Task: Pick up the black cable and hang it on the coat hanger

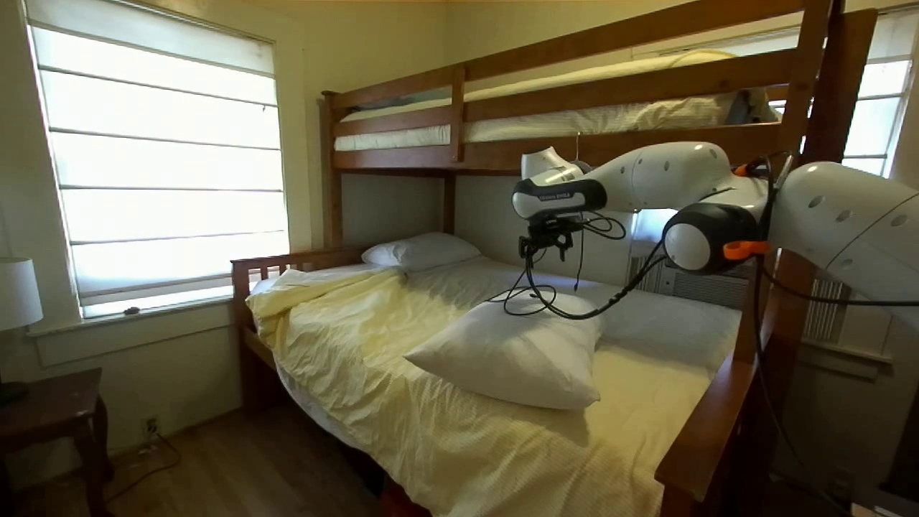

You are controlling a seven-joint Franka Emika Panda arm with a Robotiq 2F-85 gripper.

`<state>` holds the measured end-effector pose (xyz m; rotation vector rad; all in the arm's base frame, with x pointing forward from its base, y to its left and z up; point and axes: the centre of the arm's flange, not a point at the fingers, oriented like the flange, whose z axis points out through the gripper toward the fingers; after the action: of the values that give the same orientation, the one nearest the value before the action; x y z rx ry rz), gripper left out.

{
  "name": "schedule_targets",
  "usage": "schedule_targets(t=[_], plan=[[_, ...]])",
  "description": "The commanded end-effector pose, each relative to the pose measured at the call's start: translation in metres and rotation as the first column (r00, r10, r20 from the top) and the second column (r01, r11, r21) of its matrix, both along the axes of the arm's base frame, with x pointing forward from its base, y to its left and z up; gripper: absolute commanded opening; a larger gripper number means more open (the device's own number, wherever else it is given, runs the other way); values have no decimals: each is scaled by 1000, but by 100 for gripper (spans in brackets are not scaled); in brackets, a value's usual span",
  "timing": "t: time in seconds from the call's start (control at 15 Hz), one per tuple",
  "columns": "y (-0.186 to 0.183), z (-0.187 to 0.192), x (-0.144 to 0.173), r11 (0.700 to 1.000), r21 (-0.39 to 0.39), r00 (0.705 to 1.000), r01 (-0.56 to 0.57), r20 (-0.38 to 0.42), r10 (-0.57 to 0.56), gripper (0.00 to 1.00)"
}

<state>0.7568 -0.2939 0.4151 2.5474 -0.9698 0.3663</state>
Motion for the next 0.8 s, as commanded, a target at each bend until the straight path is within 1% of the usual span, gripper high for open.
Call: schedule_targets(t=[0.0, 0.07, 0.13, 0.2, 0.33, 0.4, 0.47, 0.53, 0.73], plan=[[-30, -5, 46, 982, 86, 985, 168, 37, -171, 100], [-30, -7, 47, 975, 24, 974, 223, 35, -224, 100], [-16, -12, -8, 990, 47, 991, 135, 19, -136, 100], [-18, -16, -8, 985, 42, 985, 168, 25, -169, 100], [-17, -22, -6, 981, 39, 981, 190, 32, -191, 100], [-16, -23, 0, 959, 83, 956, 270, 98, -278, 100], [-14, -22, 3, 945, 130, 942, 299, 116, -314, 100], [-14, -20, 6, 931, 142, 925, 335, 137, -354, 100], [-13, -20, 16, 889, 218, 873, 403, 198, -445, 100]])
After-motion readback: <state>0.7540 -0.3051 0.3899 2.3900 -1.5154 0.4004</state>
